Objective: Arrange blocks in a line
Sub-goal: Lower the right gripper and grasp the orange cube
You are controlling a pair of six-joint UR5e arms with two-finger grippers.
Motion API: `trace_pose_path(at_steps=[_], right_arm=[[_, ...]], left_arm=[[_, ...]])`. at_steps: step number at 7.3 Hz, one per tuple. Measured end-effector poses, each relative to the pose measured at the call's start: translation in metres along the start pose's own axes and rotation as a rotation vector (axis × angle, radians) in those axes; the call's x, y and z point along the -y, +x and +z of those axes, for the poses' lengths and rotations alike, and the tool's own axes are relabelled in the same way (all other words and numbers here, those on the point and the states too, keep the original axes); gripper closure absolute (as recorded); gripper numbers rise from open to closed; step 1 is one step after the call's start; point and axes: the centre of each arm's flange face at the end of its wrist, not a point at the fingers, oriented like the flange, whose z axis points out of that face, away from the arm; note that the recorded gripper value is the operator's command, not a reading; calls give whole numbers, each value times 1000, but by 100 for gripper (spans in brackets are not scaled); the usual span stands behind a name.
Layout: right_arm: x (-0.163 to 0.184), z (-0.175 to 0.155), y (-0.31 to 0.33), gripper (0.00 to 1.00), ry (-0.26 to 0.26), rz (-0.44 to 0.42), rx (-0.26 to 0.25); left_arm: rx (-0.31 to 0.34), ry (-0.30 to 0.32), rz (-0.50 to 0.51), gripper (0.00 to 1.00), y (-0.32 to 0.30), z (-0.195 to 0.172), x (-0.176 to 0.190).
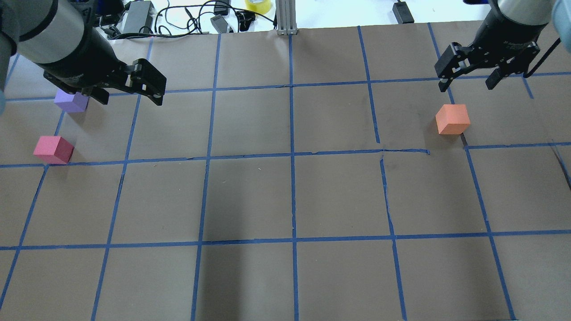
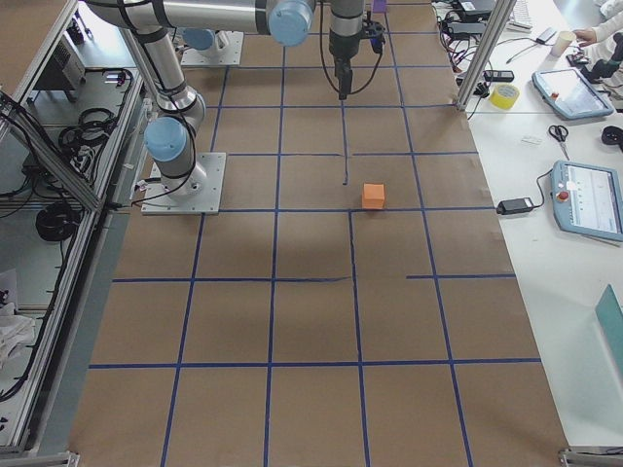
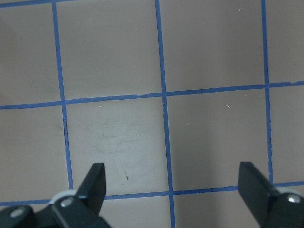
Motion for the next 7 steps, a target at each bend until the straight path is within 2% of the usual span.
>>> trace_pose_path(at_steps=[2,4,6,7], right_arm=[[53,78,45,0,-3,33,-8],[83,140,59,0,15,31,-14],[94,175,67,0,9,22,-32],[96,189,71,5,-7,20,-51]], left_arm=[[2,-5,0,0,0,-2,-4],[-4,-25,-6,0,1,6,-3],[-10,-38,-3,0,1,12,-2],[-12,-44,-1,0,0,16,-1]])
